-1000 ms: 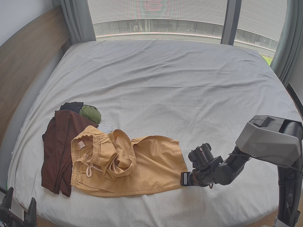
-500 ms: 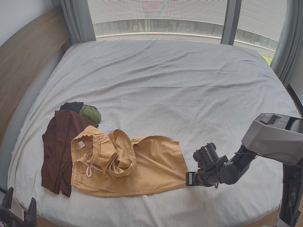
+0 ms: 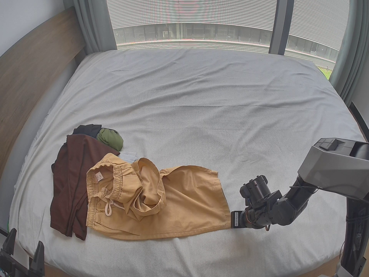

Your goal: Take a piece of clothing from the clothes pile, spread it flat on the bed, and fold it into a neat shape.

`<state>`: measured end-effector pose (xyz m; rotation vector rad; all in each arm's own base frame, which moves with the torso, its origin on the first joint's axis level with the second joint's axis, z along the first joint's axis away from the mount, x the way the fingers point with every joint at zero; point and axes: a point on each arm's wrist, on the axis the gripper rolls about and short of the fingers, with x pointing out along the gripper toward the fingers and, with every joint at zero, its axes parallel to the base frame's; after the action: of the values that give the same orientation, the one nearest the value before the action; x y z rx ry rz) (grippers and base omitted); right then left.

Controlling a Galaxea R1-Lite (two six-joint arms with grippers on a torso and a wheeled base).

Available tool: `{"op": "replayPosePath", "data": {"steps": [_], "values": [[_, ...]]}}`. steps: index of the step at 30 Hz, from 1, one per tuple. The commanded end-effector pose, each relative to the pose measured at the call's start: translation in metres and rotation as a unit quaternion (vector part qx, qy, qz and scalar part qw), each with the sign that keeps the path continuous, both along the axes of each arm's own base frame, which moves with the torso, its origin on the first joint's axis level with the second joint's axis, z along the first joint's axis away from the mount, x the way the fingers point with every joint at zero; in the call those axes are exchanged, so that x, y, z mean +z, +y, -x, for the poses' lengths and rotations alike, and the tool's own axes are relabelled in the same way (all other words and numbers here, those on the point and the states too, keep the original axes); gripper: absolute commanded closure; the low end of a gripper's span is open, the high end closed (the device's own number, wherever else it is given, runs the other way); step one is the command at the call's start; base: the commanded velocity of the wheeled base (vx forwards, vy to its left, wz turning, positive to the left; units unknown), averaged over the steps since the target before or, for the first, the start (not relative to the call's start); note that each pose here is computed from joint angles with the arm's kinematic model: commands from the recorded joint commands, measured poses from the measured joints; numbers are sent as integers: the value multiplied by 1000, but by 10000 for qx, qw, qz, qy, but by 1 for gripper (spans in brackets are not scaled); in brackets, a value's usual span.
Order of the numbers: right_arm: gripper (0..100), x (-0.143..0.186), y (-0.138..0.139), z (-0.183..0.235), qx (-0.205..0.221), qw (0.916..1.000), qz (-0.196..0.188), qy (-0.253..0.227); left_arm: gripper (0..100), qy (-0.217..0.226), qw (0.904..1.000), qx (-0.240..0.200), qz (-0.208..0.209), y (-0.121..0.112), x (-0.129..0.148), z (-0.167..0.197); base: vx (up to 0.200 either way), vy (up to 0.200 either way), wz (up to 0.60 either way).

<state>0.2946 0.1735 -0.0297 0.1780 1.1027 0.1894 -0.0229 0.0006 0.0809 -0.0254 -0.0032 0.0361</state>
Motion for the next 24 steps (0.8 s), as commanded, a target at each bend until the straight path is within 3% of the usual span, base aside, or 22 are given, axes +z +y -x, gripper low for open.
{"op": "replayPosePath", "data": {"steps": [1, 4, 5, 24], "values": [[100, -2, 2, -2, 32, 10000, -15, -2, 0, 21, 10000, 3, 4, 0, -5, 0, 0, 0, 0], [100, 1, 6, -6, 65, 9999, -111, -70, 0, 22, 10000, 3, -4, 0, -5, 0, 0, 0, 0], [0, 1, 8, -7, 64, 9998, -139, -89, 0, 22, 10000, 3, -4, 0, -5, 0, 0, 0, 0], [0, -1, 33, -10, 466, 9975, -526, -58, 0, 30, 10000, -4, -27, 0, -5, 0, 0, 0, 0]]}}
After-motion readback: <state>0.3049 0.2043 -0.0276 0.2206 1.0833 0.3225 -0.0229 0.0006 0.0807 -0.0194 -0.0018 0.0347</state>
